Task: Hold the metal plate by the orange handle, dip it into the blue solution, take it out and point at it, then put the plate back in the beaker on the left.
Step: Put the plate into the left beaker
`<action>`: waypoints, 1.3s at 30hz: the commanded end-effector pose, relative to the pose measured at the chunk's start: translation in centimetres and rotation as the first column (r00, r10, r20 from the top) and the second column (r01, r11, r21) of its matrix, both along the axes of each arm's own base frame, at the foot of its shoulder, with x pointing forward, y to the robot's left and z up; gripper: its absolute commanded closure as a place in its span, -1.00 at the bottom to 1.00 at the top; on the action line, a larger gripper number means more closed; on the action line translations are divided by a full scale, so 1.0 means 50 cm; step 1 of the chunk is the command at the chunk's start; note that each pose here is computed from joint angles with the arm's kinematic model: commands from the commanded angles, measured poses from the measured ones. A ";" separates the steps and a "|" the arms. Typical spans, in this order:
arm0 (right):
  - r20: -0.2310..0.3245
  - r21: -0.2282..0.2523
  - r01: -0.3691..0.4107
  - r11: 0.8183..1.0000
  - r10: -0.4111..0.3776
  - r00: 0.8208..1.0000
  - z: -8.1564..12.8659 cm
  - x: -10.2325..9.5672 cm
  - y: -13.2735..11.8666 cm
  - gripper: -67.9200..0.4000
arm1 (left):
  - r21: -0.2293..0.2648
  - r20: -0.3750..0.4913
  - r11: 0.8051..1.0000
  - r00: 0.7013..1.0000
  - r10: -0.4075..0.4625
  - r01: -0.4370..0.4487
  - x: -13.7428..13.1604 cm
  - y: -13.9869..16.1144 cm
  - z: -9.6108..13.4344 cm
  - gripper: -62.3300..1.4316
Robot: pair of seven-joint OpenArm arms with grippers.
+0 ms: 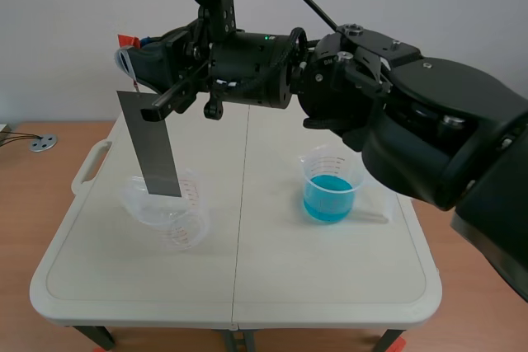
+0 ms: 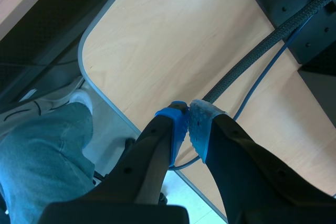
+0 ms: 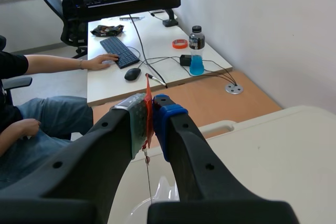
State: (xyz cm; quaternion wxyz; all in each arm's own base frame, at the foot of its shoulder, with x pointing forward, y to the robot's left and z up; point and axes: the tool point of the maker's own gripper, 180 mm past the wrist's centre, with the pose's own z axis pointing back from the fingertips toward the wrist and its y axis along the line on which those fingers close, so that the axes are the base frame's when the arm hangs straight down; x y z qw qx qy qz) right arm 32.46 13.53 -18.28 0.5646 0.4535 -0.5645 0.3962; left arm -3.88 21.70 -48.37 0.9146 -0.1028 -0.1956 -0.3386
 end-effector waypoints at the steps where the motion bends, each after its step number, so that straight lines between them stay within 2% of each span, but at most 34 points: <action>1: 0.021 0.025 -0.002 1.000 0.002 1.000 0.025 0.006 -0.001 0.95 | -0.006 0.004 1.000 1.000 0.006 -0.006 -0.001 -0.001 0.004 0.78; 4: 0.006 0.020 0.000 1.000 0.000 1.000 0.013 0.001 -0.002 0.95 | -0.006 0.004 1.000 1.000 0.006 -0.006 -0.001 -0.001 0.004 0.78; 17: -0.062 -0.052 0.004 0.999 -0.007 0.998 -0.085 -0.042 -0.008 0.95 | -0.006 0.005 1.000 1.000 0.006 -0.006 -0.001 -0.001 0.004 0.78; 23: -0.085 -0.075 0.020 0.997 -0.026 0.996 -0.122 -0.041 -0.018 0.95 | -0.006 0.005 1.000 1.000 0.006 -0.006 0.000 -0.001 0.004 0.77; 31: -0.094 -0.143 0.053 0.988 -0.067 0.993 -0.175 -0.028 -0.037 0.95 | -0.006 0.005 1.000 1.000 0.006 -0.006 0.000 -0.001 0.004 0.77; 34: -0.082 -0.158 0.055 0.986 -0.068 0.994 -0.179 -0.026 -0.039 0.93 | -0.006 0.005 1.000 1.000 0.006 -0.006 0.000 -0.001 0.004 0.77; 39: -0.053 -0.154 0.058 0.986 -0.067 0.996 -0.164 -0.015 -0.038 0.69 | -0.006 0.005 1.000 1.000 0.006 -0.006 0.000 -0.001 0.004 0.77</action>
